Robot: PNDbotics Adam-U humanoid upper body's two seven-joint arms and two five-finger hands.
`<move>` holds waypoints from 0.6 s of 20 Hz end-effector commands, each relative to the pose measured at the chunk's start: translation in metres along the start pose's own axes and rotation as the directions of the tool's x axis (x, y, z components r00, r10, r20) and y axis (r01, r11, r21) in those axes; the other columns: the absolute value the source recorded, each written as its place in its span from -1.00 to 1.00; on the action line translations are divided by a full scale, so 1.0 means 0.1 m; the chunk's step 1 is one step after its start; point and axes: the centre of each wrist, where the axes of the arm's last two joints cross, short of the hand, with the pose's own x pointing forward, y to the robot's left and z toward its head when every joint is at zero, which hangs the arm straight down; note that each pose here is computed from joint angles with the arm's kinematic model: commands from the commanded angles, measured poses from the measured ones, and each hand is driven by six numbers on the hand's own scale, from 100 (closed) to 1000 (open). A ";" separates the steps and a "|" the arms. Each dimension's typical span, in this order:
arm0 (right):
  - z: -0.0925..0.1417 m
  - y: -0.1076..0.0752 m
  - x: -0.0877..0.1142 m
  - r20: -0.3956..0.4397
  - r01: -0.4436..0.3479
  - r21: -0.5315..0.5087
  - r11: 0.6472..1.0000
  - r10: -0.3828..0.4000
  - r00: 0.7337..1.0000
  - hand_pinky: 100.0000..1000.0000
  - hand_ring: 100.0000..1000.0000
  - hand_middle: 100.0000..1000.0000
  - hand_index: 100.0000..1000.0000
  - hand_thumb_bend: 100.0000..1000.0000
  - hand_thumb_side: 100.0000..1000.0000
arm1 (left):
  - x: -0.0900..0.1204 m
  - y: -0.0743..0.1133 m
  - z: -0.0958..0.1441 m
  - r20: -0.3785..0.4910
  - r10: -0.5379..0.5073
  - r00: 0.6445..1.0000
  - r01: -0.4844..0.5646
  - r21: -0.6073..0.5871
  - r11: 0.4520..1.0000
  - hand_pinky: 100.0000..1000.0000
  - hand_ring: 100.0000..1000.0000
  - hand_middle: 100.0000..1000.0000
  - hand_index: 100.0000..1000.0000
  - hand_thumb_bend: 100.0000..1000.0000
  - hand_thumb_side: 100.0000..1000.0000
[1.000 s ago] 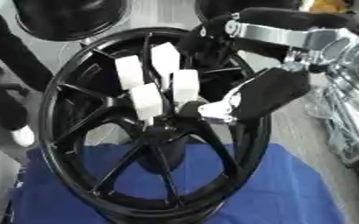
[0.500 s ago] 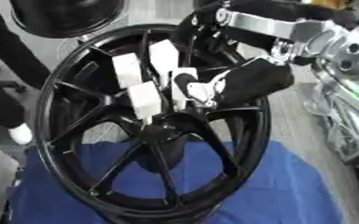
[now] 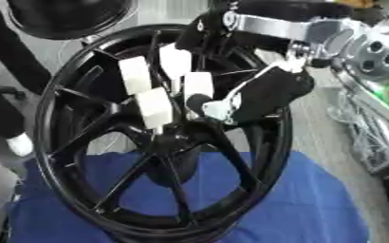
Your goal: Pull the pin out of the wheel hub.
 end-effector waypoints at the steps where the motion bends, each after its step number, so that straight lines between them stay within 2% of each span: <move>1: 0.06 -0.09 0.05 0.012 -0.023 -0.010 1.000 0.023 1.000 0.56 0.64 0.61 0.68 -0.55 -0.63 | 0.09 0.01 -0.05 0.032 0.001 1.000 -0.001 -0.008 1.000 0.78 0.52 0.48 0.54 -0.67 0.44; 12: 0.02 -0.03 -0.01 -0.029 0.007 -0.017 1.000 -0.007 1.000 0.56 0.61 0.58 0.65 -0.65 -0.66 | 0.09 -0.01 -0.05 0.032 0.007 0.999 -0.006 -0.011 1.000 0.78 0.52 0.48 0.54 -0.68 0.45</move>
